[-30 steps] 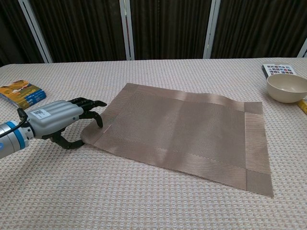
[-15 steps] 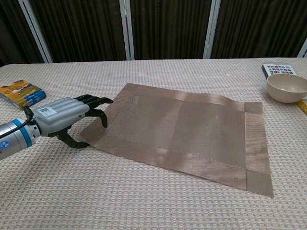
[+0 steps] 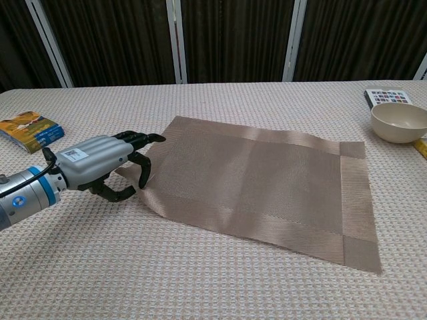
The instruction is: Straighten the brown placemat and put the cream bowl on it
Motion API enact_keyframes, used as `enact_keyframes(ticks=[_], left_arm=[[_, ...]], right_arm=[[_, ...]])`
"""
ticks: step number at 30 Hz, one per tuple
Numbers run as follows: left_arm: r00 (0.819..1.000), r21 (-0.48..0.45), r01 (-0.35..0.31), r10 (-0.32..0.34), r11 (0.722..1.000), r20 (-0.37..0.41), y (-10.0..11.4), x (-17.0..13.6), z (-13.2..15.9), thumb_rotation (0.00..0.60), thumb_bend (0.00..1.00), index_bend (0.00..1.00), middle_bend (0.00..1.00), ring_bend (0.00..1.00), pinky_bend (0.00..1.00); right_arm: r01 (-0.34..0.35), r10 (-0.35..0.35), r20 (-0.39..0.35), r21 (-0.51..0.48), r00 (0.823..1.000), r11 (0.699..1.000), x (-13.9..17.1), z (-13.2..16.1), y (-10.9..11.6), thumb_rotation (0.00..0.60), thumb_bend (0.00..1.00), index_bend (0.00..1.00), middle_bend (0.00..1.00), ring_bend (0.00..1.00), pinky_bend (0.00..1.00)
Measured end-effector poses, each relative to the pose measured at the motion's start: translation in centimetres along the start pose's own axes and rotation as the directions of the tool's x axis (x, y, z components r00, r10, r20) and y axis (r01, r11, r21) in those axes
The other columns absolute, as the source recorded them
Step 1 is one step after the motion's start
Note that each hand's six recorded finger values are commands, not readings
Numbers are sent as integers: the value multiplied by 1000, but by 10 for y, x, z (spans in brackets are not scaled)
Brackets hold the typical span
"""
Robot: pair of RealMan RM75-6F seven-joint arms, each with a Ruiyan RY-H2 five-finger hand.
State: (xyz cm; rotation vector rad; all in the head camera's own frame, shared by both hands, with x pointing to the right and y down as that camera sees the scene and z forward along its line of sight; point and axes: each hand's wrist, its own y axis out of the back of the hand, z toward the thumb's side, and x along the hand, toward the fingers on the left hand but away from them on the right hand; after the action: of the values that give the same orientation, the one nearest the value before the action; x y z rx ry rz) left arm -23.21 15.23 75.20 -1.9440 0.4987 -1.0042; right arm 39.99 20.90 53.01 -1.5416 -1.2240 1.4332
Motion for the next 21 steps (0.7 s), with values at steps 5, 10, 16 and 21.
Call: enact_keyframes(ticks=[5, 10, 16, 21], left_arm=[[1000, -17, -8, 9, 1000, 12, 3, -3, 5, 600, 464, 615, 0, 0, 0], [999, -36, -17, 18, 999, 43, 9, -11, 15, 600, 475, 627, 0, 0, 0], [993, -48, -15, 21, 999, 115, 22, -29, 38, 600, 475, 642, 0, 0, 0], [979, -26, -11, 16, 1000, 205, 33, -46, 66, 600, 478, 648, 0, 0, 0]], right_arm=[[8, -8, 1, -5, 1000, 1000, 1, 0, 3, 600, 0, 0, 0, 0, 0], [14, -14, 1, -10, 1000, 1000, 1, 0, 6, 600, 0, 0, 0, 0, 0], [24, -24, -6, -15, 1000, 1000, 3, 2, 9, 600, 0, 0, 0, 0, 0], [28, -28, -7, -20, 1000, 999, 4, 3, 11, 600, 0, 0, 0, 0, 0]])
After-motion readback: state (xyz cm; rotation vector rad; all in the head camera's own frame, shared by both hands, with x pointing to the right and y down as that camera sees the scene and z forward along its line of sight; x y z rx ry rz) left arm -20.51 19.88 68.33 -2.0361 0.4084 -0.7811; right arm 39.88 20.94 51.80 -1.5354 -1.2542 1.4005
